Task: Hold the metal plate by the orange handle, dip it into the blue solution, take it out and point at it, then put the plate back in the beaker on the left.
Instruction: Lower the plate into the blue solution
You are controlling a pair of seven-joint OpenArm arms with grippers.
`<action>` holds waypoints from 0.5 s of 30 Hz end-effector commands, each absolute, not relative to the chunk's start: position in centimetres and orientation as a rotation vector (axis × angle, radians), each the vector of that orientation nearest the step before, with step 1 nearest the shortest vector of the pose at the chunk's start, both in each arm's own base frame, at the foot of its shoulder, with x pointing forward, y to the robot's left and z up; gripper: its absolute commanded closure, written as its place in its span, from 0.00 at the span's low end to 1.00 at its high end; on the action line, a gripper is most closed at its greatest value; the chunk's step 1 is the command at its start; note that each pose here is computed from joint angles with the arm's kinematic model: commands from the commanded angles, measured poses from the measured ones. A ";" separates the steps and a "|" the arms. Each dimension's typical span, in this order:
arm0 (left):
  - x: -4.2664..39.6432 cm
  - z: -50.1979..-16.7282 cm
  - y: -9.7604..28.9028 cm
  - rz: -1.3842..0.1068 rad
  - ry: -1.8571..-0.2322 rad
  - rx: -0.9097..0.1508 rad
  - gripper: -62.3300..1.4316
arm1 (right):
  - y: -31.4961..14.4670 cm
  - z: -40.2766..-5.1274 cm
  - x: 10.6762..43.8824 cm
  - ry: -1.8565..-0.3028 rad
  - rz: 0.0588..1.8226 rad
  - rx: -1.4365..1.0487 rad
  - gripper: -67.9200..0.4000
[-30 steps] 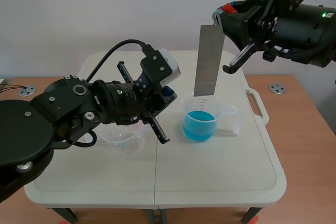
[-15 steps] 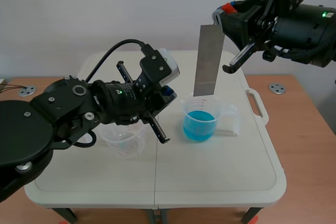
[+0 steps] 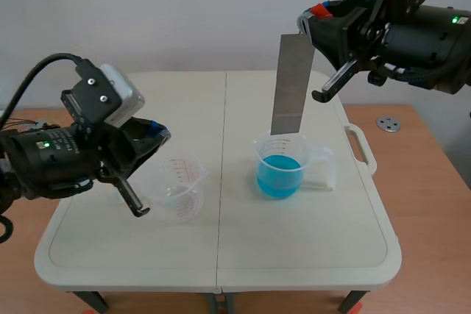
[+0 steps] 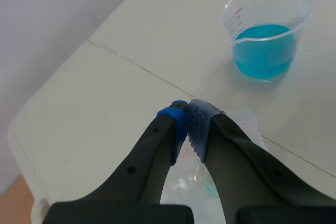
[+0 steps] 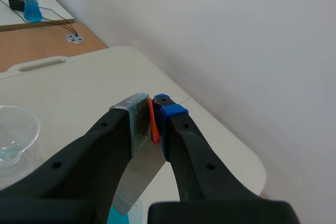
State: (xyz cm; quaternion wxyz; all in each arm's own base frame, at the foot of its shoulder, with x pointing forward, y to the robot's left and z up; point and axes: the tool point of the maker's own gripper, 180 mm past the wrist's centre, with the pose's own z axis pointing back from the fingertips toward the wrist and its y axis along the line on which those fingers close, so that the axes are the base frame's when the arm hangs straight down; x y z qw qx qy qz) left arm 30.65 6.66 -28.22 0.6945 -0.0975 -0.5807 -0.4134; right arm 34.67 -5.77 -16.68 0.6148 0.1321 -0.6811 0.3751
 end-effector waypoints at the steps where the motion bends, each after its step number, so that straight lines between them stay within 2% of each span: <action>1: 30.1 -27.2 7.4 -0.897 -1.327 -0.227 0.95 | -5.6 -15.0 34.7 -1.623 0.871 0.314 0.98; 15: 23.0 -25.5 15.4 -0.669 -1.329 -0.205 0.95 | -5.8 -16.3 35.0 -1.587 0.848 0.325 0.98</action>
